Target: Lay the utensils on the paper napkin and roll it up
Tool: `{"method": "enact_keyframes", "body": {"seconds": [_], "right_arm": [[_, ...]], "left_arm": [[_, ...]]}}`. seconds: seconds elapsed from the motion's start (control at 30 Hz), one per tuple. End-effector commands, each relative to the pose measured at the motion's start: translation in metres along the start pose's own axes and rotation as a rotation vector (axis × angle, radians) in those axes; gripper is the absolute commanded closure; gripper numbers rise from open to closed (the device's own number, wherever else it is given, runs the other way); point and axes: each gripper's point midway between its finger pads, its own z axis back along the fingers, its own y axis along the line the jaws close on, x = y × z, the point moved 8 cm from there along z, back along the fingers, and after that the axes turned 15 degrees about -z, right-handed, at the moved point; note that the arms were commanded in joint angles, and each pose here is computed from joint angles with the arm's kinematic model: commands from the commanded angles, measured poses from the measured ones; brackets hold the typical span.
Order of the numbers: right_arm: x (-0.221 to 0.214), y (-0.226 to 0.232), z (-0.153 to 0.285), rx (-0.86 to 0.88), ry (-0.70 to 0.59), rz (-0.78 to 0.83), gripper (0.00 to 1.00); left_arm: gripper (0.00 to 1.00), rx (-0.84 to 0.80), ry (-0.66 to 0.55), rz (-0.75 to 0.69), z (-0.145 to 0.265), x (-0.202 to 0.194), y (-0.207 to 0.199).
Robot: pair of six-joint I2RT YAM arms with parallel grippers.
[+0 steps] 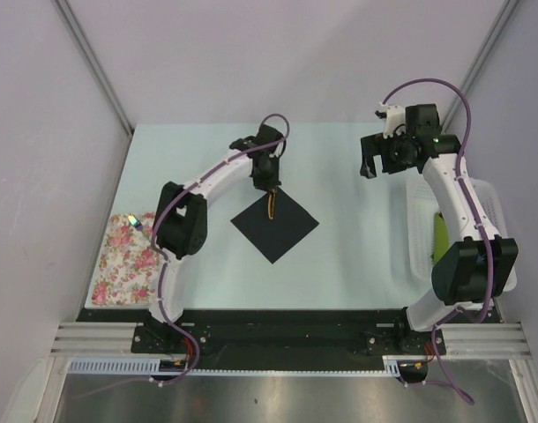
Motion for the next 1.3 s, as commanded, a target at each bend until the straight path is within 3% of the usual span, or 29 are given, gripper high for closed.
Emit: {"method": "enact_keyframes", "body": {"seconds": [0.0, 0.4, 0.9, 1.27], "right_arm": [[0.006, 0.002, 0.017, -0.017, -0.074, 0.001, 0.0], [0.002, 0.004, 0.021, -0.014, -0.08, -0.008, 0.01], [-0.007, 0.0, 0.024, -0.039, -0.085, -0.013, 0.0], [-0.008, -0.001, 0.025, -0.045, -0.085, -0.014, 0.0]], "left_arm": [[1.0, 0.024, -0.086, 0.031, 0.007, 0.018, -0.017], [1.0, 0.044, 0.071, 0.039, -0.018, -0.033, -0.014], [1.0, 0.025, 0.105, 0.03, -0.028, -0.037, -0.016], [0.88, 0.011, 0.131, 0.022, -0.039, -0.041, -0.016]]}}
